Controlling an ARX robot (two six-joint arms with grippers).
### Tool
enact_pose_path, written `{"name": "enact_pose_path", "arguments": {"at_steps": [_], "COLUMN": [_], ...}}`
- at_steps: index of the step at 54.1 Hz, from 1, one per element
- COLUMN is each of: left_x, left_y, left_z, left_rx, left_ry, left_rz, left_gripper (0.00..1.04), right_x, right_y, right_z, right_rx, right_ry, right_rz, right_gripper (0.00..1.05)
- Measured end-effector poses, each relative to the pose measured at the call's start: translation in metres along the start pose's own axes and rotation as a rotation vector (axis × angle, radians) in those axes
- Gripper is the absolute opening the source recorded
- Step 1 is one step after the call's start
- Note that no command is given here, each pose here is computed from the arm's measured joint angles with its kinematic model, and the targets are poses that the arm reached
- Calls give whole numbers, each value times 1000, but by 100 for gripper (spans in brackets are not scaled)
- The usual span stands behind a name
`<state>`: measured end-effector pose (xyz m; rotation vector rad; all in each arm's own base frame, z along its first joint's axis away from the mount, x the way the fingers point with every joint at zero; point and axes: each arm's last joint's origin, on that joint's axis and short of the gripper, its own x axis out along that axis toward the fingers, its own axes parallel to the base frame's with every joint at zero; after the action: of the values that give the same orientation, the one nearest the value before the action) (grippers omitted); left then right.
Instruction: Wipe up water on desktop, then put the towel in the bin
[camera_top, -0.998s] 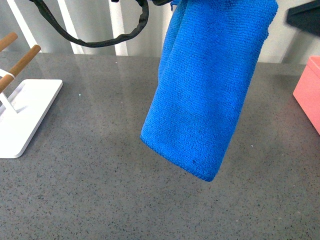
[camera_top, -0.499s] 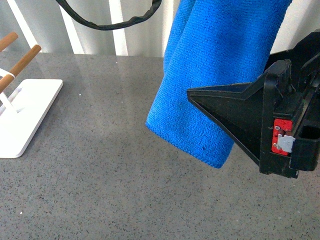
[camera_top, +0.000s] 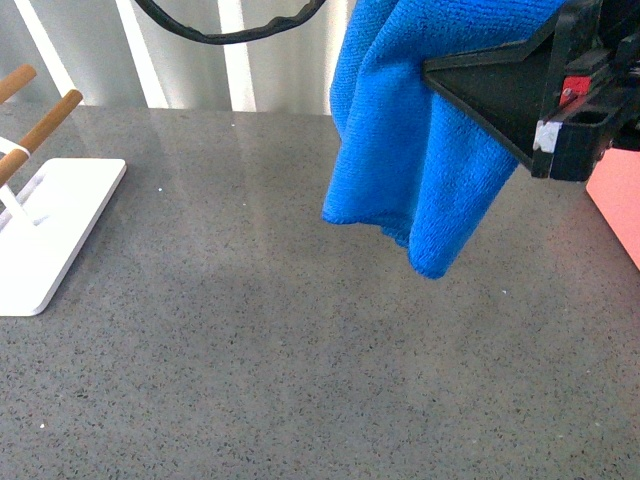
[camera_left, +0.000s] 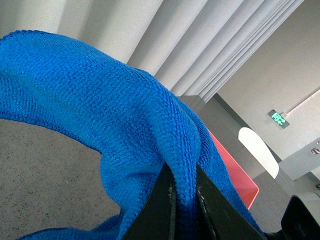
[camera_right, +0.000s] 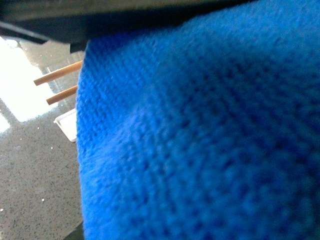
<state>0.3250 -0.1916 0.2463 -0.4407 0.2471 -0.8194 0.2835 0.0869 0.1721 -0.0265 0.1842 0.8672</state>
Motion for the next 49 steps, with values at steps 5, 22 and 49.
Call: {"name": "enact_pose_path", "arguments": {"at_steps": [5, 22, 49], "left_x": [0, -1, -16], "left_y": [0, 3, 36], "left_z": [0, 1, 9], "left_rx": [-1, -3, -28], "left_ry": [2, 0, 7], "left_rz": [2, 18, 128], "left_gripper": [4, 4, 37], "right_x": [0, -4, -27], "right_y": [-1, -1, -10], "right_z": [1, 7, 32], "right_rx": [5, -2, 21], "right_ry": [-3, -19, -94], "right_rz": [-4, -10, -73], "right_gripper": [20, 3, 3]}}
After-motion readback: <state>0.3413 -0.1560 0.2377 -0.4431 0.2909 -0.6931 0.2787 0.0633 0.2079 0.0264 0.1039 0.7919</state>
